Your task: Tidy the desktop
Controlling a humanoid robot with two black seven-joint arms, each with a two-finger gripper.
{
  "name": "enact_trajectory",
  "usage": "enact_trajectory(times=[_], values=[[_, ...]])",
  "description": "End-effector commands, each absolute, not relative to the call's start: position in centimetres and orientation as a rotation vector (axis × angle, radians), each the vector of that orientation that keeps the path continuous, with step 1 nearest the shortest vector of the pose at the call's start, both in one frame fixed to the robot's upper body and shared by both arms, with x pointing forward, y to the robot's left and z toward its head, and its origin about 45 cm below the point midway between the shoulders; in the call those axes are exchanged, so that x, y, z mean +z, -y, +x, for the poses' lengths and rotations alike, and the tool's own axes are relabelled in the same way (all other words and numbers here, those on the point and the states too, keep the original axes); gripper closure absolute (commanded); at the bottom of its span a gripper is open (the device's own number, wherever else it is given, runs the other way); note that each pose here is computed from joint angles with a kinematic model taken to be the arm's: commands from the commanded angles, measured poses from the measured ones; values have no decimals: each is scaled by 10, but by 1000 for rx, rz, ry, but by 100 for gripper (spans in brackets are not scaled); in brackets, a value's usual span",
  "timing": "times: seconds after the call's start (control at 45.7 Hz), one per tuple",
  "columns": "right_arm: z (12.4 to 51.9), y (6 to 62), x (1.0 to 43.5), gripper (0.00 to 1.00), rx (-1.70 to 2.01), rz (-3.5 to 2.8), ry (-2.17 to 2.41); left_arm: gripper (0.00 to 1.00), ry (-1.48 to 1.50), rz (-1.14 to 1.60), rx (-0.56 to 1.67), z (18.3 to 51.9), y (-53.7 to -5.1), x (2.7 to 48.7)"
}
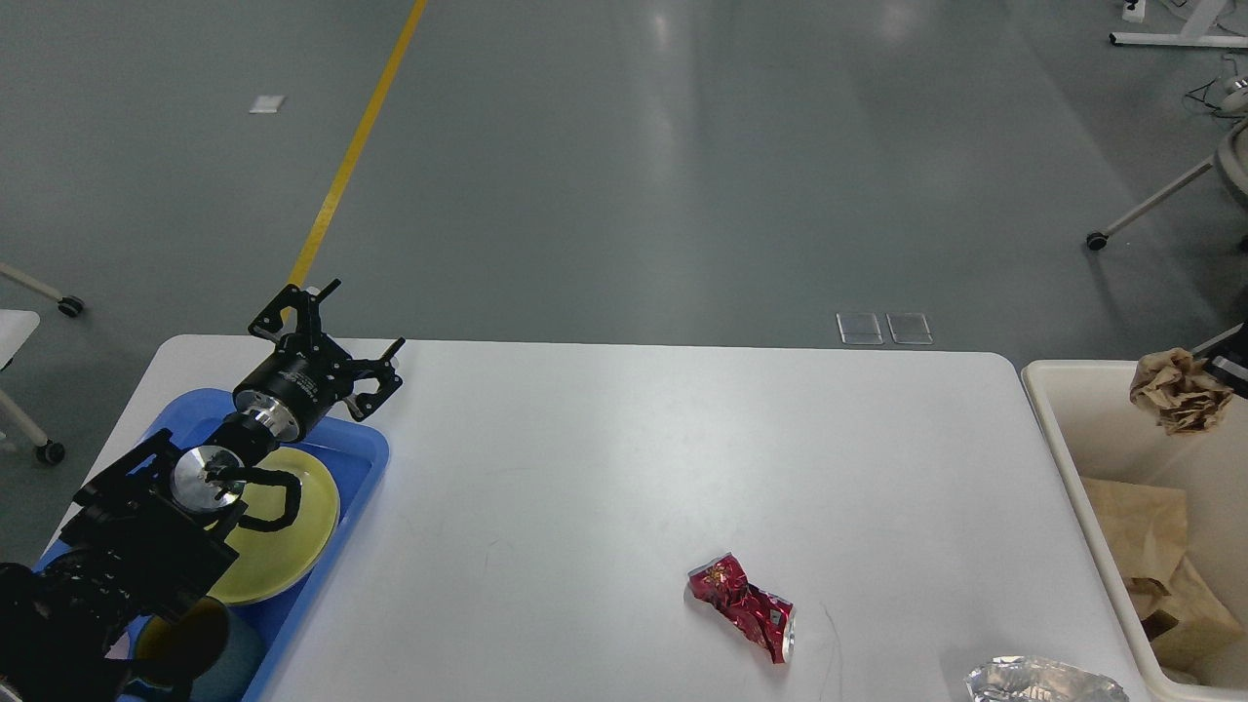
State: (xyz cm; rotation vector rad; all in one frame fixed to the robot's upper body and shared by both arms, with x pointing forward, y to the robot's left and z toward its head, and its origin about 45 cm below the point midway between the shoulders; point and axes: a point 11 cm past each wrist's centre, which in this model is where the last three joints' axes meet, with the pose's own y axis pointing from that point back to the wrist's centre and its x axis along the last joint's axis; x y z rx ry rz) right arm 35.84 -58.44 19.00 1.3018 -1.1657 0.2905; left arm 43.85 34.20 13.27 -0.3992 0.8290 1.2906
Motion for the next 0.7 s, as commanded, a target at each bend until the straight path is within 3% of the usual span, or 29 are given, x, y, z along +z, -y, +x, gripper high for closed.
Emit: enact_trajectory(times=[0.0,0.066,0.153,0.241,0.678], values=[[357,588,192,32,289,1295,1172,4,-829,-399,1291,438,-342,133],[356,589,193,27,287,1291,1172,4,-829,-399,1291,438,-342,133],[356,589,193,10,289,1290,1171,4,-829,-401,1291,439,-342,133],[357,589,193,4,290,1293,1171,4,-829,-399,1291,438,-342,133],[372,582,212,0,308,1318,1178,4,-829,-399,1291,438,-342,133]])
